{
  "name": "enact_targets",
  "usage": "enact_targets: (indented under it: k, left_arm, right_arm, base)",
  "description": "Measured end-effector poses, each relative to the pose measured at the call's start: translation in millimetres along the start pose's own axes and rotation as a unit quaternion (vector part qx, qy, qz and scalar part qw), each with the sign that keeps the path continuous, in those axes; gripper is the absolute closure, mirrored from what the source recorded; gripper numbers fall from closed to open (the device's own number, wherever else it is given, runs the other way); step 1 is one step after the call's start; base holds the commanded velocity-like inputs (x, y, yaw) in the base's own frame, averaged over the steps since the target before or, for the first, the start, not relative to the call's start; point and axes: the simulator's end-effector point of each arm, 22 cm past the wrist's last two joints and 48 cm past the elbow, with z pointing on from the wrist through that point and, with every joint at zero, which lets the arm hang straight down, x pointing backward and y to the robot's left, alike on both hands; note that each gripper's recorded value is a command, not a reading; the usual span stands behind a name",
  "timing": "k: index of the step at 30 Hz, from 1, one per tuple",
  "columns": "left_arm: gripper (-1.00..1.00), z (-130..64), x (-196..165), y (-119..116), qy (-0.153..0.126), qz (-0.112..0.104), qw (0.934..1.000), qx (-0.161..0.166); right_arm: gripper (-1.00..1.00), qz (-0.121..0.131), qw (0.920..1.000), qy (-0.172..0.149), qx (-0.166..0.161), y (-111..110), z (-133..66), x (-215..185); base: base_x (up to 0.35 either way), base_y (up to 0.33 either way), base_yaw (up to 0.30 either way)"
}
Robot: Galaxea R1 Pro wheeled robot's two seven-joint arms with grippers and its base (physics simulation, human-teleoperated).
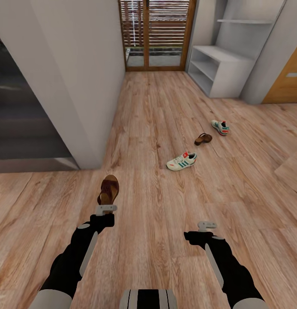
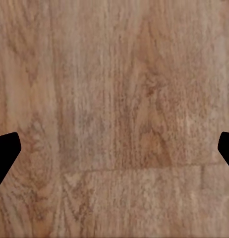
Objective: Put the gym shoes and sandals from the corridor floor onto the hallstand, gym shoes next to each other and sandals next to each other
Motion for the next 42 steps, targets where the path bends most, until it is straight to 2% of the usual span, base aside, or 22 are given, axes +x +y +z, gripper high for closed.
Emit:
enact_targets:
  k: [6,15,42]
  left_arm:
    - [1.0,-3.2,-5.2,0.2,-0.005,-0.001,1.0,0.0]
    - [1.0,-8.0,-12.8,-0.2,-0.013,0.0,0.9999,0.0]
    - [1.0,-22.4,-34.7,-2.3,-0.035,0.001,0.9994,0.002]
  right_arm:
    - [-1.0,0.0,1.0,-0.005,0.0,0.3,-3.3,-4.6]
    - [-1.0,0.0,0.9999,-0.013,0.0,0.7,-8.4,-11.5]
    - [-1.0,-0.001,0.9994,-0.034,-0.001,1.8,-23.2,-30.5]
  base:
    - [0.096,-0.003,0.0]
    - [0.305,-0.127,0.0]
    - [0.23,-0.318,0.0]
